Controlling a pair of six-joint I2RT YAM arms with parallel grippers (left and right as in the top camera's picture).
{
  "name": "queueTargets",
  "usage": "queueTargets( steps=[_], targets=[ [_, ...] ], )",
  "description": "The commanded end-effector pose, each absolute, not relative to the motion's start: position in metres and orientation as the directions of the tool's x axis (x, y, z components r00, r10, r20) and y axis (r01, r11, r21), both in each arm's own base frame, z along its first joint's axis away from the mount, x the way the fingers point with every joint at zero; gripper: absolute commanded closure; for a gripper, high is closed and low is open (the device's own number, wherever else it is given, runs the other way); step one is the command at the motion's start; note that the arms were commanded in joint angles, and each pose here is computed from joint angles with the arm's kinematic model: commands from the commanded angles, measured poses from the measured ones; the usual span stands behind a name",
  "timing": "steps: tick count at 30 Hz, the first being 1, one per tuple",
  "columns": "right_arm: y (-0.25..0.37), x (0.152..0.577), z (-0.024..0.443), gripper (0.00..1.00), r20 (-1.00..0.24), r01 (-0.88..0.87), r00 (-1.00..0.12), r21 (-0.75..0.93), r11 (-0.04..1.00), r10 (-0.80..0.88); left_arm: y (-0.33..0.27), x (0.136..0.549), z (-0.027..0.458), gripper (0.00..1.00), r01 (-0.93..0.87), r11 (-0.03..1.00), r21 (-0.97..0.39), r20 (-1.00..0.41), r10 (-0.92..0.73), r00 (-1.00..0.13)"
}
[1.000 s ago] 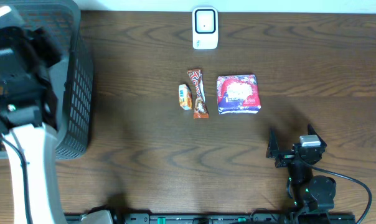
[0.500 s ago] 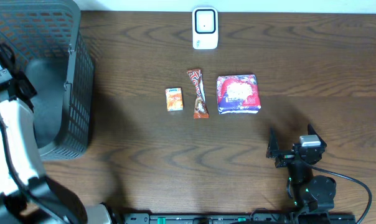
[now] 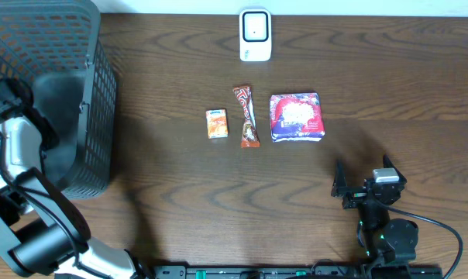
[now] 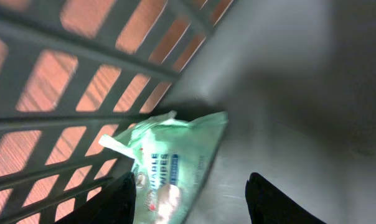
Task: Scan the item barcode
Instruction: 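Reach the left gripper into the basket and grasp the green wipes pack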
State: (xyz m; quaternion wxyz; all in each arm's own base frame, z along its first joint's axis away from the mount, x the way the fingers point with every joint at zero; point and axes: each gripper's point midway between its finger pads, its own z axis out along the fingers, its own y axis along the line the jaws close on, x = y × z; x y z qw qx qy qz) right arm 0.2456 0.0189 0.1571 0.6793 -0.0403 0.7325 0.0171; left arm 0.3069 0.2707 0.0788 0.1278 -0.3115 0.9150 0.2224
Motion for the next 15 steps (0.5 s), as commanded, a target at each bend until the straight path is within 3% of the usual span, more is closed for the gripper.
queueTargets(
  steps=[1, 10, 12, 15],
  targets=[
    [0.017, 0.246, 0.156, 0.01, -0.996, -0.074, -0.072, -0.038, 0.997, -0.043, 0.281, 0.292, 0.060, 0.43, -0.638, 0.695, 0.331, -0.321, -0.553, -0.769],
    [0.017, 0.246, 0.156, 0.01, -0.996, -0.074, -0.072, -0.038, 0.997, -0.043, 0.282, 0.279, 0.026, 0.45, -0.629, 0.705, 0.328, -0.228, -0.587, -0.777],
    [0.017, 0.246, 0.156, 0.01, -0.996, -0.074, -0.072, -0.038, 0.997, -0.043, 0.277, 0.279, 0.017, 0.55, -0.624, 0.718, 0.308, -0.204, -0.590, -0.781],
    [0.017, 0.246, 0.156, 0.01, -0.996, -0.074, -0.072, -0.038, 0.997, -0.043, 0.274, 0.278, 0.012, 0.91, -0.620, 0.725, 0.302, -0.185, -0.593, -0.784]
  ],
)
